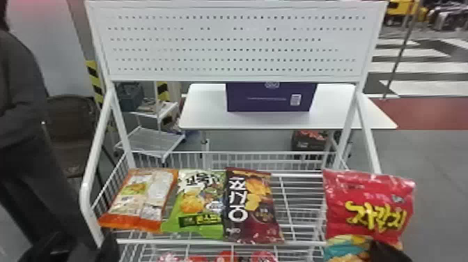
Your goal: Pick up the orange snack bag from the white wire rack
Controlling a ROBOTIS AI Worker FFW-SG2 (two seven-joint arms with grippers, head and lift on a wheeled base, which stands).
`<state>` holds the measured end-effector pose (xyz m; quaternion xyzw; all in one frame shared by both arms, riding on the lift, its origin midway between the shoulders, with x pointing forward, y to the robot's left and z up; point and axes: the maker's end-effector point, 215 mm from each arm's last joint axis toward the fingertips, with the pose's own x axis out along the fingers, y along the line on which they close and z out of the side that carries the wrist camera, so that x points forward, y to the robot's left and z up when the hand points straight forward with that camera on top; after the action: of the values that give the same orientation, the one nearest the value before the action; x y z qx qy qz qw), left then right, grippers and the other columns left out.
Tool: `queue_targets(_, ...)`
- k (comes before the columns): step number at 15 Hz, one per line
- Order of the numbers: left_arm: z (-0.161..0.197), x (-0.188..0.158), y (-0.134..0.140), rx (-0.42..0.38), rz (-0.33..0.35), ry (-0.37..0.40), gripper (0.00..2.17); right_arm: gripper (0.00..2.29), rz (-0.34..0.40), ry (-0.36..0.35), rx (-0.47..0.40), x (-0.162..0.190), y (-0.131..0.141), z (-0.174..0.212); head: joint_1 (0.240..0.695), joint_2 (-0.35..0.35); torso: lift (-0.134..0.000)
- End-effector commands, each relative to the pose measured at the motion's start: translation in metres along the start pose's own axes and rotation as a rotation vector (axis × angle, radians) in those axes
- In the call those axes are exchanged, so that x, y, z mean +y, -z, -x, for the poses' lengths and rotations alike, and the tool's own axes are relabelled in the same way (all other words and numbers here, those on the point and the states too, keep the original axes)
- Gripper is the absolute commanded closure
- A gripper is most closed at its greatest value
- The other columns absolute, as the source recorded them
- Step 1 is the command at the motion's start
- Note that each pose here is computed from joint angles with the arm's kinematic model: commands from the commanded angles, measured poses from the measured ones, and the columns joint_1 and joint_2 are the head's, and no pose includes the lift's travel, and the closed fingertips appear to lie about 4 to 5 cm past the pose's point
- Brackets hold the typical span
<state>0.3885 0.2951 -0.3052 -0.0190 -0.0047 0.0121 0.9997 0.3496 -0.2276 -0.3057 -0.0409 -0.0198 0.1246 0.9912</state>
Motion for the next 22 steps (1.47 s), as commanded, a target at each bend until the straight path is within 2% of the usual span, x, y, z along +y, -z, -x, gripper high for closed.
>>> queue_targets(1, 0.001, 0.000, 0.000, -0.001, -0.003, 0.003, 0.09, 2.22, -0.007, 0.004, 0.000, 0.000, 0.000, 0.001, 0.499, 0.000, 0.000)
queue_targets(9, 0.002, 0.000, 0.002, 0.005, -0.007, 0.003, 0.09, 2.22, -0.008, 0.010, 0.008, -0.006, 0.004, 0.003, 0.499, 0.000, 0.000)
queue_targets(11, -0.004, -0.009, 0.008, 0.007, -0.014, 0.017, 0.09, 2.22, -0.007, 0.015, 0.011, -0.008, 0.005, 0.004, 0.499, 0.000, 0.000)
queue_targets(15, -0.053, -0.050, 0.037, 0.052, -0.044, 0.085, 0.15, 2.22, -0.011, 0.013, 0.009, -0.006, 0.004, 0.004, 0.499, 0.000, 0.000)
queue_targets(17, -0.092, -0.063, 0.053, 0.086, -0.048, 0.103, 0.15, 2.22, -0.019, 0.010, 0.003, -0.002, 0.002, 0.003, 0.499, 0.000, 0.000)
queue_targets(20, -0.138, -0.061, 0.081, 0.154, -0.064, 0.088, 0.15, 2.22, -0.021, 0.006, 0.003, 0.001, 0.002, 0.004, 0.499, 0.000, 0.000)
queue_targets(22, -0.157, -0.055, 0.093, 0.177, -0.071, 0.075, 0.15, 2.22, -0.021, 0.004, 0.003, 0.001, 0.001, 0.004, 0.499, 0.000, 0.000)
